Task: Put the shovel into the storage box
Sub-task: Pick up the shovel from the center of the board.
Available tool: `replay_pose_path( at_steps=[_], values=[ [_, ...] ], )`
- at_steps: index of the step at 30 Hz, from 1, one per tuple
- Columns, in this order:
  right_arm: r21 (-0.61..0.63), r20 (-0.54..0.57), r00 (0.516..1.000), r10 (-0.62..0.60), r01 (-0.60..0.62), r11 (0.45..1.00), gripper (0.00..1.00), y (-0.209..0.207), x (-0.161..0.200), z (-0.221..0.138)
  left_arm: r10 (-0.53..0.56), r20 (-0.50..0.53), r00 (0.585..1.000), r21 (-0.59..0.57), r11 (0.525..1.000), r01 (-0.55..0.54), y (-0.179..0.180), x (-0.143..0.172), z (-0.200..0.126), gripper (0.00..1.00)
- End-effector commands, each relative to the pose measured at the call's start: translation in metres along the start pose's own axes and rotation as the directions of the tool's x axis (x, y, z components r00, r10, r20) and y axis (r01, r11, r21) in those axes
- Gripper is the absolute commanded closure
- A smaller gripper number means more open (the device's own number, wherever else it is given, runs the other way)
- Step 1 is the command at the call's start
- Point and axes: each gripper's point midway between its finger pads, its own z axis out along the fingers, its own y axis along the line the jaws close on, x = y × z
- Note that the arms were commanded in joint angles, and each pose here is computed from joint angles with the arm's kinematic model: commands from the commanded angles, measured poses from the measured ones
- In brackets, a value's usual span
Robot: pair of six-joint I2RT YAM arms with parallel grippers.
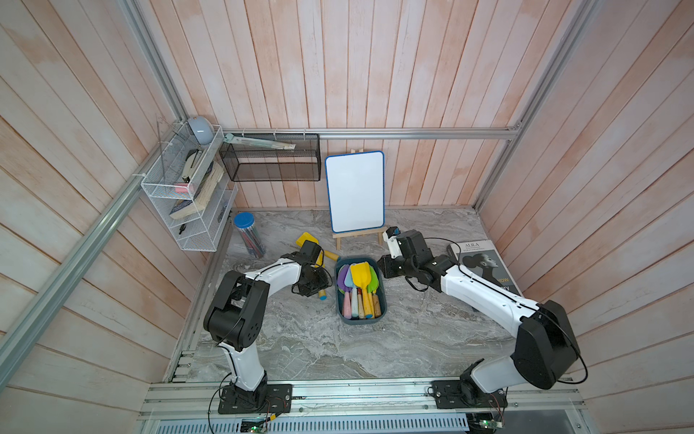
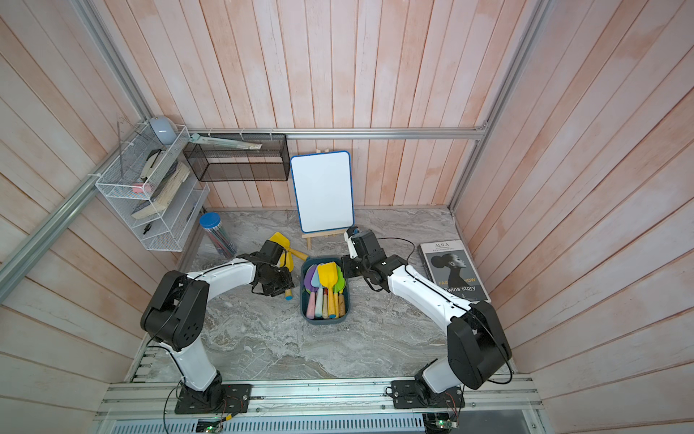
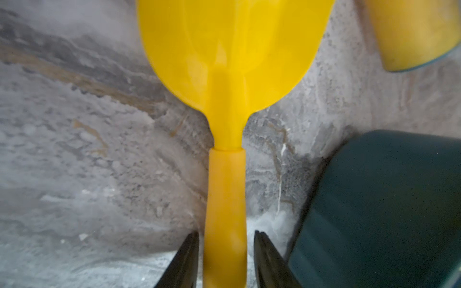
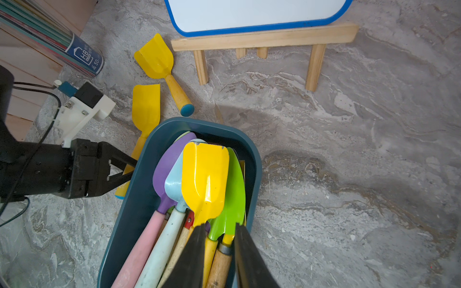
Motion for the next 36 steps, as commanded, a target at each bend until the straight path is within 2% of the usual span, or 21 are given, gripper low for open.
replay_pose_path(
  at_steps=[1, 10, 18, 22, 27, 31, 36],
  values=[
    [-0.004, 0.005, 1.000, -0.008, 0.008, 1.000, 0.73, 0.001, 0.002, -0.004, -0.018, -0.005, 1.000, -0.029, 0.999, 0.018, 0.011, 0.003, 0.006, 0.63],
    [-0.034, 0.021, 1.000, 0.002, -0.002, 0.999, 0.73, 0.006, 0.002, -0.009, -0.004, 0.030, 1.000, -0.027, 1.000, 0.005, 0.012, 0.002, -0.008, 0.70],
    [-0.153, 0.037, 0.998, 0.052, -0.045, 0.987, 0.72, 0.026, -0.003, -0.008, 0.058, 0.073, 0.996, 0.044, 0.997, -0.061, -0.007, 0.008, -0.056, 0.71],
    [-0.185, 0.032, 0.997, 0.071, -0.064, 0.981, 0.72, 0.036, -0.007, -0.002, 0.115, 0.082, 0.990, 0.084, 0.989, -0.122, -0.021, 0.022, -0.086, 0.71],
    [-0.199, 0.014, 0.996, 0.091, -0.086, 0.976, 0.72, 0.049, -0.012, 0.009, 0.196, 0.060, 0.979, 0.156, 0.967, -0.203, -0.046, 0.046, -0.110, 0.71],
    [-0.207, 0.024, 0.993, 0.118, -0.111, 0.972, 0.72, 0.063, -0.021, 0.013, 0.257, 0.026, 0.966, 0.219, 0.941, -0.257, -0.065, 0.069, -0.118, 0.71],
    [-0.220, 0.045, 0.988, 0.148, -0.135, 0.966, 0.71, 0.080, -0.032, 0.016, 0.293, 0.003, 0.956, 0.203, 0.936, -0.287, -0.069, 0.082, -0.119, 0.71]
  ],
)
